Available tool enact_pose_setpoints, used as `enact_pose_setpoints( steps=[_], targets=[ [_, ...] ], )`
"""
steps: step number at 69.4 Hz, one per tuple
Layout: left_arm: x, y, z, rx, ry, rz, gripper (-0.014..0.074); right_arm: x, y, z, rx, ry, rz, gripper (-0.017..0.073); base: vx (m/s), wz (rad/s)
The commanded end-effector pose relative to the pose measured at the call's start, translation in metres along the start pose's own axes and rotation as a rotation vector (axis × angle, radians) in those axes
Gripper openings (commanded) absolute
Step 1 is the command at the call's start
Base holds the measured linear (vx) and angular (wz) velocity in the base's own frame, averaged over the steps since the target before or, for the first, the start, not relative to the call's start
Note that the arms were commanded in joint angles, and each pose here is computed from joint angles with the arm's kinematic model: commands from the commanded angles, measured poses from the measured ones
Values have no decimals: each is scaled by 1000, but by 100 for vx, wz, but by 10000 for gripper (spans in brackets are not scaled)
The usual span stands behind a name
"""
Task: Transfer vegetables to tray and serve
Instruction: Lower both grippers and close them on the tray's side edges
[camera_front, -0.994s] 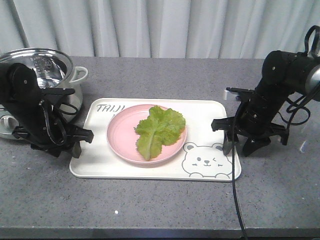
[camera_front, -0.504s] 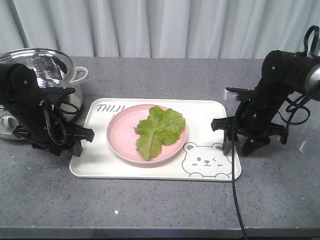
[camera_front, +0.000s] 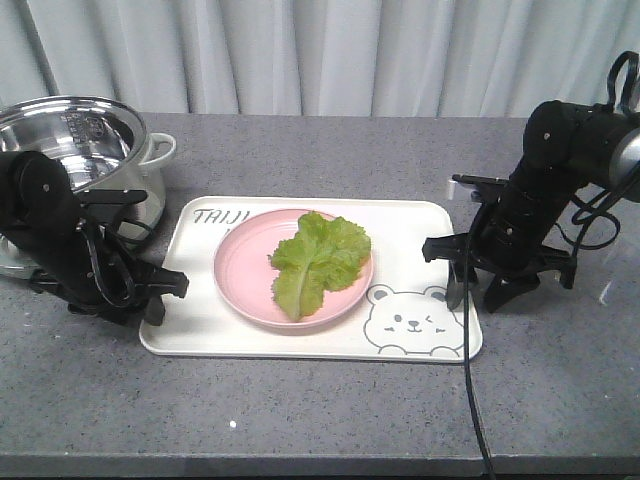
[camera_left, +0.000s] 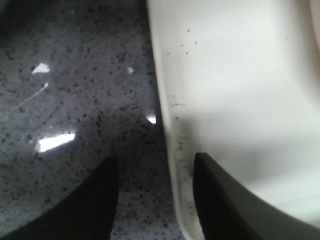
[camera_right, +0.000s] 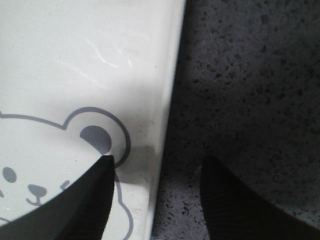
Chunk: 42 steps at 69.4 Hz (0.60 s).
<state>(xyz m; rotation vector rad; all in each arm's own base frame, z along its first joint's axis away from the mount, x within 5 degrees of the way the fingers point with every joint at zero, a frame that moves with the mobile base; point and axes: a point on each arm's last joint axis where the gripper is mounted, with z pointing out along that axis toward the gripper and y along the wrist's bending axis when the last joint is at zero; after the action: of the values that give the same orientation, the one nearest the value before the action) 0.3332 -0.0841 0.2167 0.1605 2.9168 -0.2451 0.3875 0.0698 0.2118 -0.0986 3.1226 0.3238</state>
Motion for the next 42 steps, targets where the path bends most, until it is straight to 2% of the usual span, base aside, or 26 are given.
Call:
enact_pose_setpoints(
  steps=[1, 18, 29, 42],
  targets=[
    [-1, -8, -10, 74, -34, -11, 252, 0, 2, -14, -9, -40, -10, 339, 0, 0],
    [-1, -17, -11, 169, -42, 6, 2, 1, 3, -14, -16, -30, -24, 122, 0, 0],
    [-2, -20, -12, 199, -46, 6, -8, 1, 7, -14, -55, -36, -57, -13, 0, 0],
    [-2, -20, -14, 203, -54, 5, -7, 1, 7, -18, -54, -51, -63, -10, 0, 0]
  ],
)
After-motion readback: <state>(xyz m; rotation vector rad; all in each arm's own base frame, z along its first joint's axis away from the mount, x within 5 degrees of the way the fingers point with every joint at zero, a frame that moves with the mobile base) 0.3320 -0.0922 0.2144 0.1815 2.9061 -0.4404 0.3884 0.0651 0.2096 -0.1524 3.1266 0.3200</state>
